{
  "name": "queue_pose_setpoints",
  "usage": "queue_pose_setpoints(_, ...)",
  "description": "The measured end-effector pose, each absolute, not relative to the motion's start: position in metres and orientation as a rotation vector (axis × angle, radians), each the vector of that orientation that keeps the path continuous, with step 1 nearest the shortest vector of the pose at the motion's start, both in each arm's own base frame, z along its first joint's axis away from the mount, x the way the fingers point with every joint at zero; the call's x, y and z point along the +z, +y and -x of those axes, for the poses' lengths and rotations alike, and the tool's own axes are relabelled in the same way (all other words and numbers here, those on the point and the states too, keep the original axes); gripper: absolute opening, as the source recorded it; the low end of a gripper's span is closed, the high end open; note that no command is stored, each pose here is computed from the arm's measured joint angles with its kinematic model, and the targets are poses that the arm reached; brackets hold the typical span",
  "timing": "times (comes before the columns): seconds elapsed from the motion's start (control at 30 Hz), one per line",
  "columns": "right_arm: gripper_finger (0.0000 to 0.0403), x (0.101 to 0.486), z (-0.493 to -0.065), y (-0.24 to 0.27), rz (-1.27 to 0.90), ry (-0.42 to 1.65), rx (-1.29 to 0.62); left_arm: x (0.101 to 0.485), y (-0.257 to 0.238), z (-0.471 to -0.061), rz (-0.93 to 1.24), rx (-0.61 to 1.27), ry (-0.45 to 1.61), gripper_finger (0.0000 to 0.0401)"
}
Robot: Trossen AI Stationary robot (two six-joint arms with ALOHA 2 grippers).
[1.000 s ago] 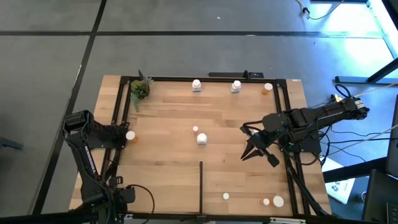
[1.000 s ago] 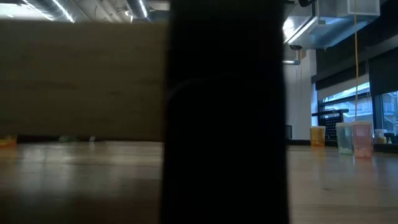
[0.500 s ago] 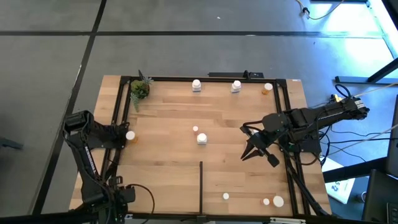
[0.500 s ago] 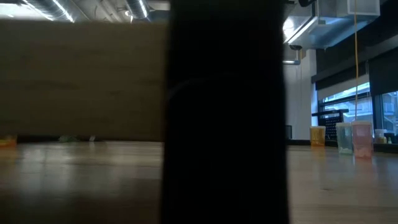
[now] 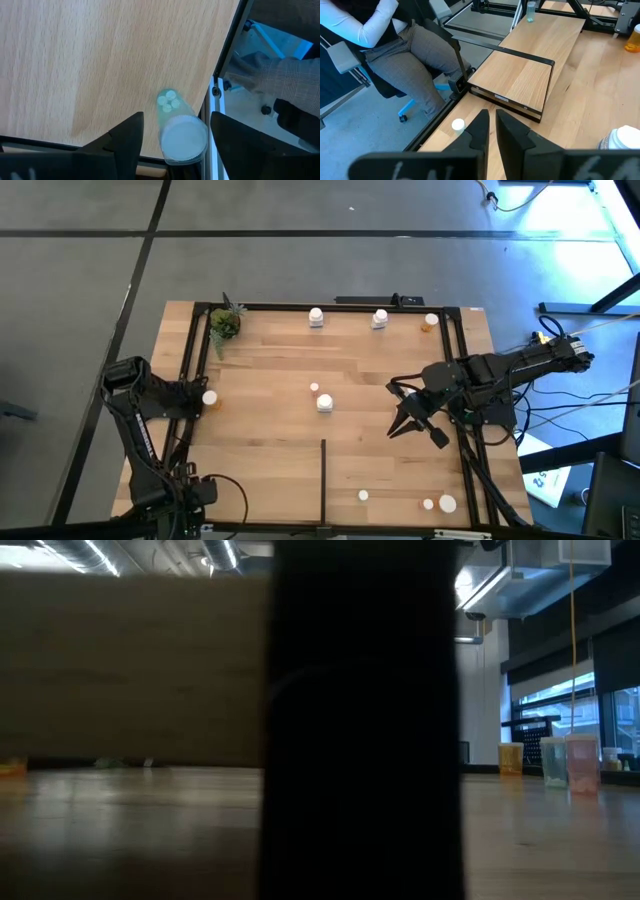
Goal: Pick and place medicine bottles onto shelf by color
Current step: Put the bottom white pill bottle on the shelf
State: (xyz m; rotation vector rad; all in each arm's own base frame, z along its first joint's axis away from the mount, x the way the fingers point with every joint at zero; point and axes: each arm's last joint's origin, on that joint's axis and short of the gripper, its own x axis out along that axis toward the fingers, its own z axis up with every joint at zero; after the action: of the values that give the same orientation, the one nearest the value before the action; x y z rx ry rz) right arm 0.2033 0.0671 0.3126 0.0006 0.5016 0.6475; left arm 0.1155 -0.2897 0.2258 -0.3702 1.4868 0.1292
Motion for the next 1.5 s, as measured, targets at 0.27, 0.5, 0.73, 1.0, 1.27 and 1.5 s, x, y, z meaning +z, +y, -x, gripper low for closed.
queue_pose_setpoints(0.27, 0.0036, 0.313, -0.203, 0.067, -0.001, 0.502, 0.648, 0.235, -0.29, -0.116, 0.361, 0.142, 1.49, 0.0225)
queue_pose_setpoints(0.5, 0.0036, 0.313, -0.203, 0.067, -0.001, 0.501, 0.648, 0.255, -0.288, -0.116, 0.331, 0.166, 1.489, 0.0225)
queue_pose_setpoints(0.73, 0.0036, 0.313, -0.203, 0.067, 0.0, 0.501, 0.648, 0.282, -0.279, -0.122, 0.302, 0.236, 1.479, 0.0225)
queue_pose_setpoints(1.0, 0.0036, 0.313, -0.203, 0.067, -0.001, 0.502, 0.647, 0.301, -0.246, -0.157, 0.144, 0.351, 1.378, 0.0225)
queue_pose_setpoints(1.27, 0.0036, 0.313, -0.203, 0.067, 0.004, 0.5, 0.648, 0.301, -0.193, -0.212, 0.028, 0.382, 1.455, 0.0225)
queue_pose_setpoints(1.5, 0.0036, 0.313, -0.204, 0.066, 0.047, 0.484, 0.657, 0.309, -0.133, -0.247, 0.007, 0.382, 1.48, 0.0224)
